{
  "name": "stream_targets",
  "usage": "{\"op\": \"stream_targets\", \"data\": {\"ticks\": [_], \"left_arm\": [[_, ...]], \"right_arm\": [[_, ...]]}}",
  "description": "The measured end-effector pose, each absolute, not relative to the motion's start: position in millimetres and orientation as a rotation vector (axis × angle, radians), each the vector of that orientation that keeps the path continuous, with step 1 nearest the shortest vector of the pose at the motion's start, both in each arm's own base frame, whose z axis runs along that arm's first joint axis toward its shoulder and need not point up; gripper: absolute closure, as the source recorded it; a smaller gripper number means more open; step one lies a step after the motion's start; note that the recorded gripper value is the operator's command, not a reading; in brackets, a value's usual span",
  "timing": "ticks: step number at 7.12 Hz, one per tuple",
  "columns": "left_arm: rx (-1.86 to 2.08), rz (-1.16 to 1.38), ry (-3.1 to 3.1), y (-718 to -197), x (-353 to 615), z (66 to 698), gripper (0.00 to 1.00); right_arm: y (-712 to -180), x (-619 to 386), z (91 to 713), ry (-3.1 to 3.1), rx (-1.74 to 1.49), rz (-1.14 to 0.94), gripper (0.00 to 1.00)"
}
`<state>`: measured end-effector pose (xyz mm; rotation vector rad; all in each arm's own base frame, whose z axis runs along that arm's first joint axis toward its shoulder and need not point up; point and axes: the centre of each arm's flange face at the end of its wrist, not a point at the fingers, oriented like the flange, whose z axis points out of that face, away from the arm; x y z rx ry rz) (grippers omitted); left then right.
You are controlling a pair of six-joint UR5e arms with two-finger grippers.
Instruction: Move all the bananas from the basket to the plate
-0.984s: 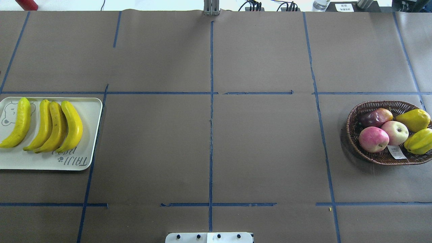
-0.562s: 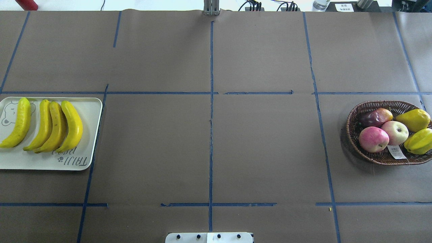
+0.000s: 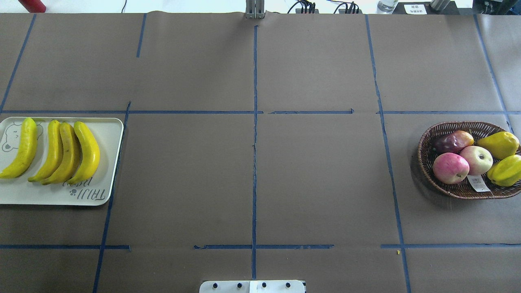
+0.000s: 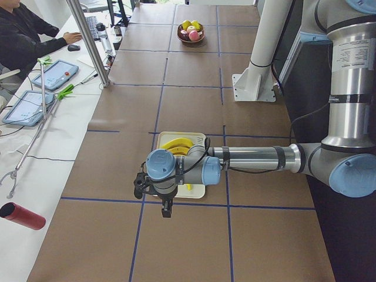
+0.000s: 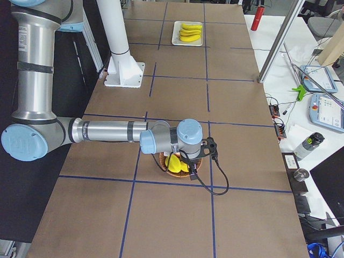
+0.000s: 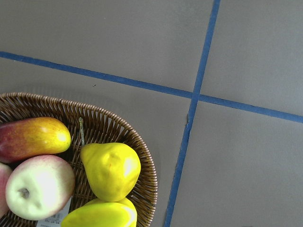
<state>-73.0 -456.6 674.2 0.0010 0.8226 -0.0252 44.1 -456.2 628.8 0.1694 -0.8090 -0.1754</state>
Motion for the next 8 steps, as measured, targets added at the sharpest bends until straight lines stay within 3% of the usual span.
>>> {"op": "stream_targets", "data": {"ticks": [8], "left_arm": [[-0.003,-0.05,0.874,-462,-70,663,0.0]], "right_arm": [[-449,66,637,-0.879,0.023,-0.049,0.0]]}}
